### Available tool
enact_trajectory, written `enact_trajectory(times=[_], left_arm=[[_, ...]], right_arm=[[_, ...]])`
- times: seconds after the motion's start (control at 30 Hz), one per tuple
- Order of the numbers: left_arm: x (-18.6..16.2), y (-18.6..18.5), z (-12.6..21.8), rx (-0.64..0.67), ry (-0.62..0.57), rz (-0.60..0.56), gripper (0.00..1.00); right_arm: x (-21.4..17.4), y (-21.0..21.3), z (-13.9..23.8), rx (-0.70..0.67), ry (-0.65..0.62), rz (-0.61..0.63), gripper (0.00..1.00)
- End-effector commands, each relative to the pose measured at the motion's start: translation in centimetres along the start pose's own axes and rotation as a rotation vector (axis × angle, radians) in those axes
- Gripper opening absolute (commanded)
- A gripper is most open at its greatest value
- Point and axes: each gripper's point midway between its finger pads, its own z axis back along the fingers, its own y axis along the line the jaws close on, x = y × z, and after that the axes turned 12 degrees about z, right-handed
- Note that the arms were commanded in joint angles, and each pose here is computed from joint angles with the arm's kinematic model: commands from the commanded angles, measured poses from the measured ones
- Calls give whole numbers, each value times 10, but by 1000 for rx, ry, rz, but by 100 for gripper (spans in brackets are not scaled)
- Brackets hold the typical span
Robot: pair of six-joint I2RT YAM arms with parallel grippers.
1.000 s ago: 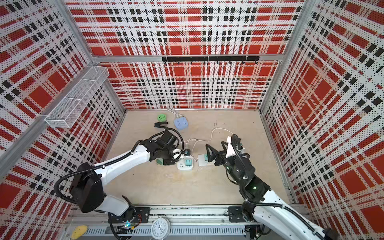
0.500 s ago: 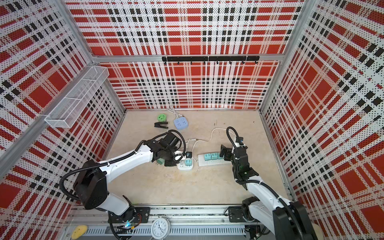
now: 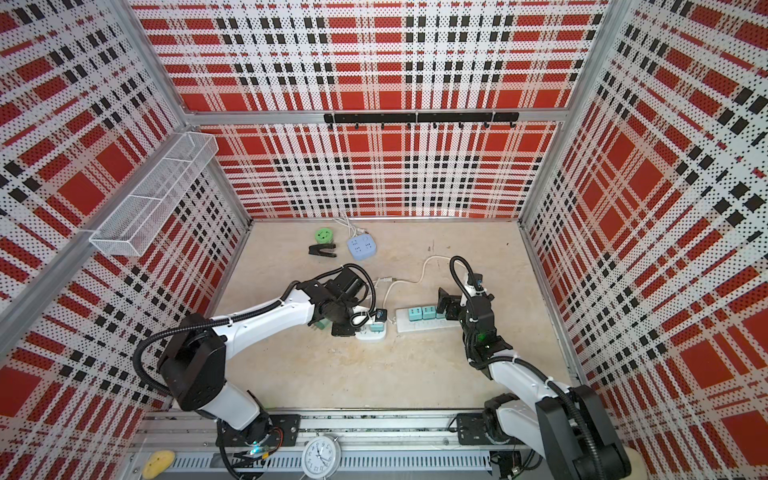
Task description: Insert the plug
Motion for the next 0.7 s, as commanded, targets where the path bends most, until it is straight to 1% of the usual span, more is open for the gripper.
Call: enact_trajectory(times=[0.0, 0.1, 0.27, 0.33, 0.53, 0.67], left_arm=[[0, -5, -2, -24, 11, -37, 0], [3, -5, -2, -31, 4, -30, 0], [8, 6, -1, 10, -2, -12, 0], [11, 8, 1, 15, -22, -14, 0], [18, 5, -1, -26, -96, 5, 0], [17, 5, -4, -27, -109, 6, 0]], right_arm=[[14, 2, 4, 15, -66, 9, 100], [14, 3, 3, 21, -65, 11, 100], [13, 4, 2, 24, -60, 12, 100], [14, 4, 2, 25, -61, 11, 100], [12, 5, 0, 29, -52, 12, 100], [11, 5, -2, 31, -44, 16, 100]])
